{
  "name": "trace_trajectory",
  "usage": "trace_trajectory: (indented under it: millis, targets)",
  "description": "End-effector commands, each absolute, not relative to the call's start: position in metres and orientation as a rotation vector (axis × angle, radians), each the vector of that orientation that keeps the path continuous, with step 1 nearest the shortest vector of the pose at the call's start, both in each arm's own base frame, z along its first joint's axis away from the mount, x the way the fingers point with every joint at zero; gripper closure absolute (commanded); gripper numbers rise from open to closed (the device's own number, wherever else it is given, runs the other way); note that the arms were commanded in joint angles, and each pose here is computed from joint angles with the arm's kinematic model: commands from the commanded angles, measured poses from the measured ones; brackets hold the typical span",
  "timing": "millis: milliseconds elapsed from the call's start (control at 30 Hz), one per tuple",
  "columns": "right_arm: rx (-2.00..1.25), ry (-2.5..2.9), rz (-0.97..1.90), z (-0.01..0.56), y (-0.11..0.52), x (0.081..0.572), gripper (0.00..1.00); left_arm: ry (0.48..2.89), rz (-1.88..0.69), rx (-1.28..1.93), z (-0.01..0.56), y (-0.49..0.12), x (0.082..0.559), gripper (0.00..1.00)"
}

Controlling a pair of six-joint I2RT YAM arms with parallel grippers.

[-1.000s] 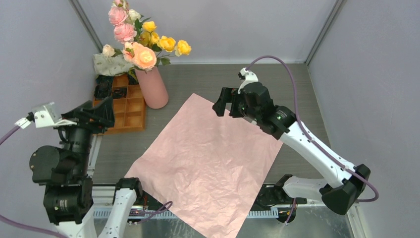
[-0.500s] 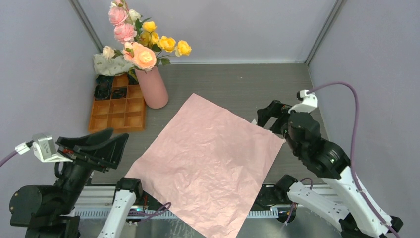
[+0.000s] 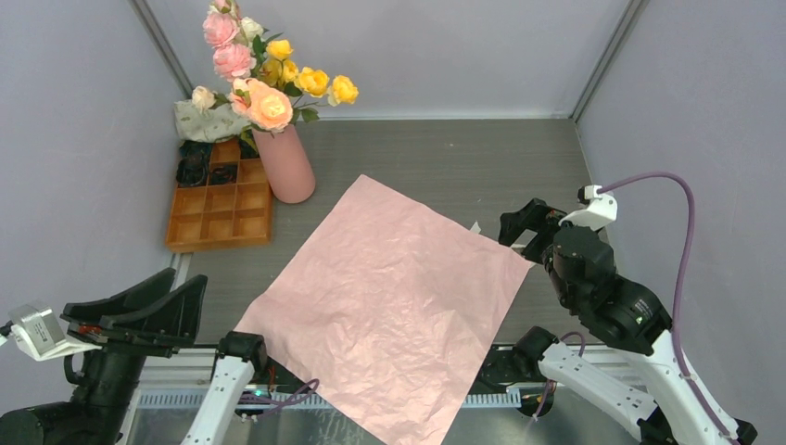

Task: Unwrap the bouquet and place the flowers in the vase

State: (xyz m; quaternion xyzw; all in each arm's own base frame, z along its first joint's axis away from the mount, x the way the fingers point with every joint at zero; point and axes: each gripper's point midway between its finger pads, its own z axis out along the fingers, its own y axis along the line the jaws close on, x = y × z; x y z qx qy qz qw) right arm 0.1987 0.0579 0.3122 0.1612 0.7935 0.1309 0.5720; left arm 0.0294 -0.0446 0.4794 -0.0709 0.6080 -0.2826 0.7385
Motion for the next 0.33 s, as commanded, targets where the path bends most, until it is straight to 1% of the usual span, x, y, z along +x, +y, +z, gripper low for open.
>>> trace_trajectory:
  millis: [0,167,300]
  targets:
    - [0.439,1.814,0.296,0.319,0.048,0.198,0.01,1.345,-0.578,-0.166,0.476,-0.038,0.034,0.29]
    - [0.475,1.823,0.209,0.315,0.037,0.200,0.01,1.350,-0.574,-0.167,0.474,-0.038,0.036,0.29]
    - [0.495,1.809,0.201,0.315,0.033,0.200,0.01,1.354,-0.565,-0.170,0.472,-0.037,0.036,0.28]
